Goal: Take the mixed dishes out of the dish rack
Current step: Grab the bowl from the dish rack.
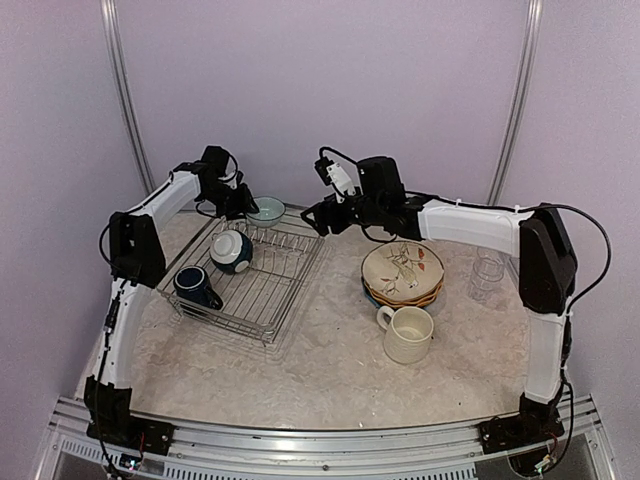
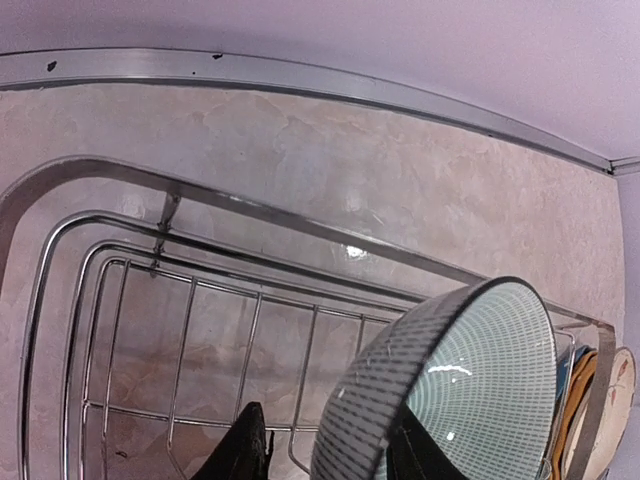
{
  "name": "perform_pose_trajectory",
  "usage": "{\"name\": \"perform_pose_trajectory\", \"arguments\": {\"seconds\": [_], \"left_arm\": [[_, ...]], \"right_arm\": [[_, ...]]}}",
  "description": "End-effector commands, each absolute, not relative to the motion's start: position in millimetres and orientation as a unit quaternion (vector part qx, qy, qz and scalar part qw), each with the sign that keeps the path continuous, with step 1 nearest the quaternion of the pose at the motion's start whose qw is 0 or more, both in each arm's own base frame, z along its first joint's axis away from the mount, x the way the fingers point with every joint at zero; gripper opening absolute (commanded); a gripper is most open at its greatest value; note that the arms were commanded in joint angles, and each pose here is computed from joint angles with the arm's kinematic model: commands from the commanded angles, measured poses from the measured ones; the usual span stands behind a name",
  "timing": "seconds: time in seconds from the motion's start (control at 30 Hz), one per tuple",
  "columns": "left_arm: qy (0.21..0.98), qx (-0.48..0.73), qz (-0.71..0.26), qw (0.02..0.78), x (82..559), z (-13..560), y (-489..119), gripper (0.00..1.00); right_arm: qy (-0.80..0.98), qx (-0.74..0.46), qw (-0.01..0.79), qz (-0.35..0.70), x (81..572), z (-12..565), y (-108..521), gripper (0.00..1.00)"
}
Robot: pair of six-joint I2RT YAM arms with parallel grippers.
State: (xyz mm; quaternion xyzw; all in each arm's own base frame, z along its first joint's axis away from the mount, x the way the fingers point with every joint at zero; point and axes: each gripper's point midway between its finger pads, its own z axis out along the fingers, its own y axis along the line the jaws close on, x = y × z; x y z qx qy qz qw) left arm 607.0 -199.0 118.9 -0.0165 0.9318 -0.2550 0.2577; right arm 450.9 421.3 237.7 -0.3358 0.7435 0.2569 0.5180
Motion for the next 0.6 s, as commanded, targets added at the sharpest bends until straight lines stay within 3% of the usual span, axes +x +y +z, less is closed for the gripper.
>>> {"name": "perform_pose_trajectory", "arguments": {"seconds": [0.0,0.1,0.27,0.57], "left_arm": [[0.930,-0.001,-0.248,0.270,613,115,-208,0.35],[0.930,0.001,-0.255,0.266,612,114,-213,0.25],[0.923,0.016,-0.261,0.281,612,129,-222,0.00],[0.892,0.049,-0.270,0.360,592,242,-233,0.00]], "right_arm": [[0.741,-0.323,0.531,0.254,446,256,408,0.81],[0.742,-0.321,0.533,0.250,445,256,405,0.81],[0.744,-0.320,0.533,0.247,443,257,403,0.81],[0.754,-0.290,0.542,0.233,440,278,385,0.81]]}}
